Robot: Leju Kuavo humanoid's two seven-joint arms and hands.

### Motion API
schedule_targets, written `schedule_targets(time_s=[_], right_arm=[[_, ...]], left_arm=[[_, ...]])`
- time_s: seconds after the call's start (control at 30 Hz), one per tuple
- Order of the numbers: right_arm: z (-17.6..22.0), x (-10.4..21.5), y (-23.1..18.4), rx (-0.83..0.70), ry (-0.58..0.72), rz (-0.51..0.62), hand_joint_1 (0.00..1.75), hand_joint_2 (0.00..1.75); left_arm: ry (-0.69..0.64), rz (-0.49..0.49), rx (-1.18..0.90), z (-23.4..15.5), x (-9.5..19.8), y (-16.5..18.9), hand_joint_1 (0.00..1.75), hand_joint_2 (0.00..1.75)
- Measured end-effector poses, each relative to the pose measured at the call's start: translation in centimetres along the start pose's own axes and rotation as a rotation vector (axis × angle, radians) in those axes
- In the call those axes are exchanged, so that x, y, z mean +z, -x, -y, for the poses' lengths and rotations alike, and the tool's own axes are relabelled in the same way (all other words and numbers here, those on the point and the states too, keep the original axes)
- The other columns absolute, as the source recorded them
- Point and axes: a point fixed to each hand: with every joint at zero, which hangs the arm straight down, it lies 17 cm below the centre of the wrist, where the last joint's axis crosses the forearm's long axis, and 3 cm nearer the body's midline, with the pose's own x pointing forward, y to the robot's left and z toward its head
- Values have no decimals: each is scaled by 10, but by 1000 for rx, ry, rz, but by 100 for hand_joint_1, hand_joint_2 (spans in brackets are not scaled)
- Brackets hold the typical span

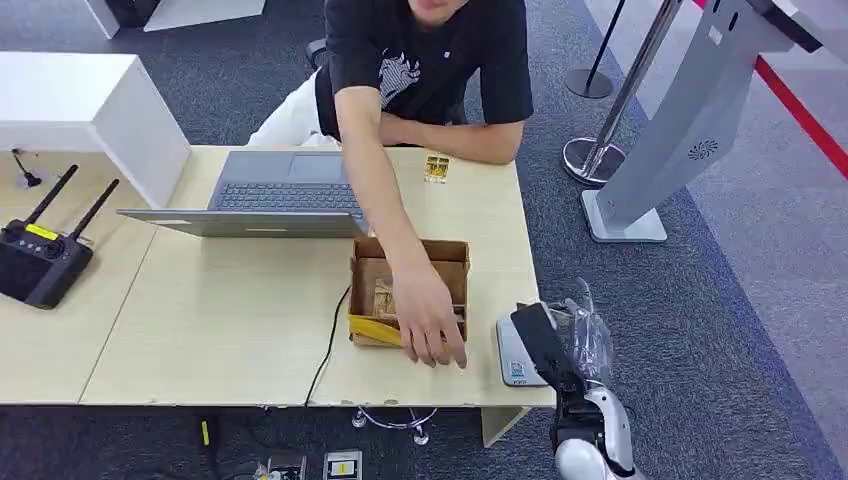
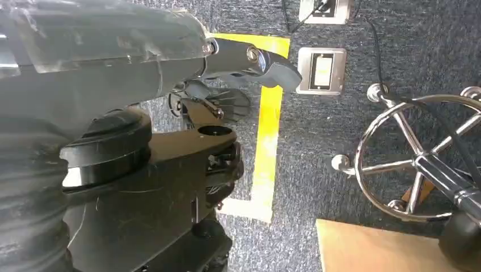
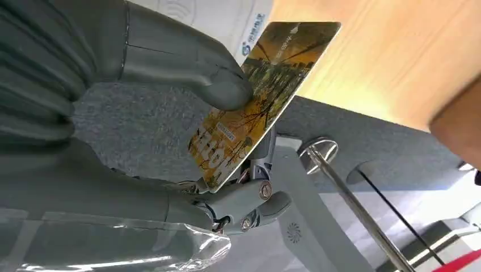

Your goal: Pass the card to the sensor for recognition and then transmit it.

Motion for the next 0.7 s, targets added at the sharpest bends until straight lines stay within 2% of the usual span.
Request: schedule_targets(time_s=[0.7], right_arm=[[-49, 10, 44, -22, -111, -102, 175, 175]], left_arm=[[-28, 1, 30, -6, 6, 4, 0, 175]])
